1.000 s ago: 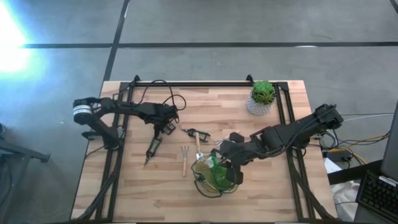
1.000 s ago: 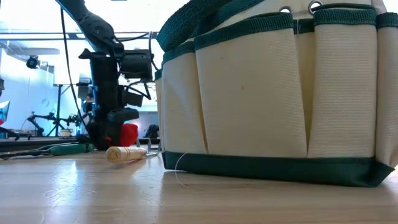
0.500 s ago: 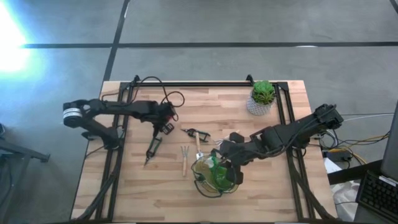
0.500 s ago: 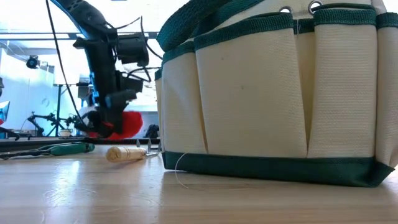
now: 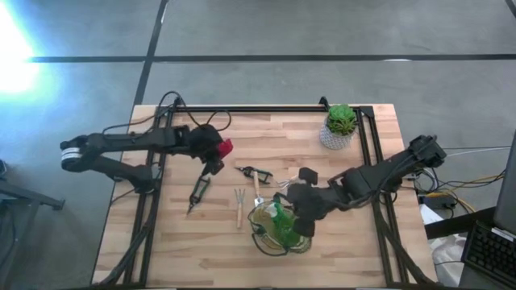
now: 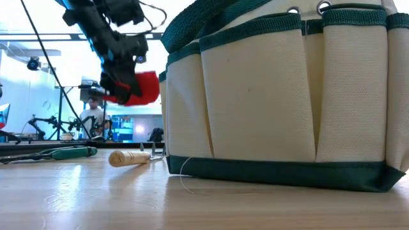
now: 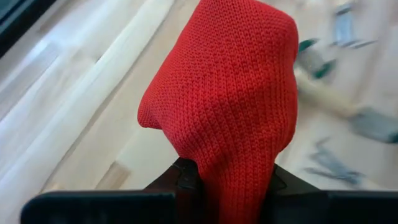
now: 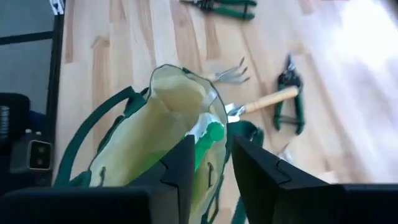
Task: Pick & Place Garden tools in Gardening bag
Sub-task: Put the red gardening gloves into the white gardening bag
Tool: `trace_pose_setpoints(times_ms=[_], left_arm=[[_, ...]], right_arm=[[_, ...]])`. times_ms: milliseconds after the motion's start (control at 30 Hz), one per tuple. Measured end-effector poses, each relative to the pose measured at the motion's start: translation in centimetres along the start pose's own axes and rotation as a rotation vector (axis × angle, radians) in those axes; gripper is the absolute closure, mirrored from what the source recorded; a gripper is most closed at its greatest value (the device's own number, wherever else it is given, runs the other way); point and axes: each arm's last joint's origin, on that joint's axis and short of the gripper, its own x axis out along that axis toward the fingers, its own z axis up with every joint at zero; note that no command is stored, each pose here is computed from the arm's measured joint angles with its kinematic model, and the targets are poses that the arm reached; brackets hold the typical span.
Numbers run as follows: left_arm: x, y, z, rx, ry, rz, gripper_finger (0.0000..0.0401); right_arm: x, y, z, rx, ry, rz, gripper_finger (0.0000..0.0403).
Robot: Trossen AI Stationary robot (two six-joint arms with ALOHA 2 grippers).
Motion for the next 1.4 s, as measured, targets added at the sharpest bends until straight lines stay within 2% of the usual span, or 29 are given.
trace_pose_setpoints(times_ms=[167,433,600,733,1133,1400], left_arm=[[-1.5,-1.2,0.2,0.042,-0.077,-0.132,0.0335],[-2.9,-3.7,0.7,0.131,-0.194,-0.380,0.0335],[-3.5,-5.7,0.6,0.213,-0.241,-0.487,0.0335],[-4.0,-6.9,0.5,0.252,-0.287,-0.545,0.0335],[-6.3,-9.3,1.6,0.335,-0.349,-0.679,0.0335],[-5.7,-13.3,3.2,0.488,-0.310,-0.746,0.0335]], right_arm=[[-1.2,0.8,-0.5,-0.041,-0.057,-0.036,0.0326],[-3.1,0.3,-0.6,0.008,-0.121,-0.052,0.0342],[-4.5,-0.2,-1.2,0.017,-0.180,-0.098,0.0344],[-5.5,-1.0,-2.1,0.042,-0.238,-0.117,0.0340],[-6.2,-4.4,-6.4,0.149,-0.392,0.011,0.0342],[-6.7,-6.7,-9.3,0.220,-0.498,0.086,0.0344]])
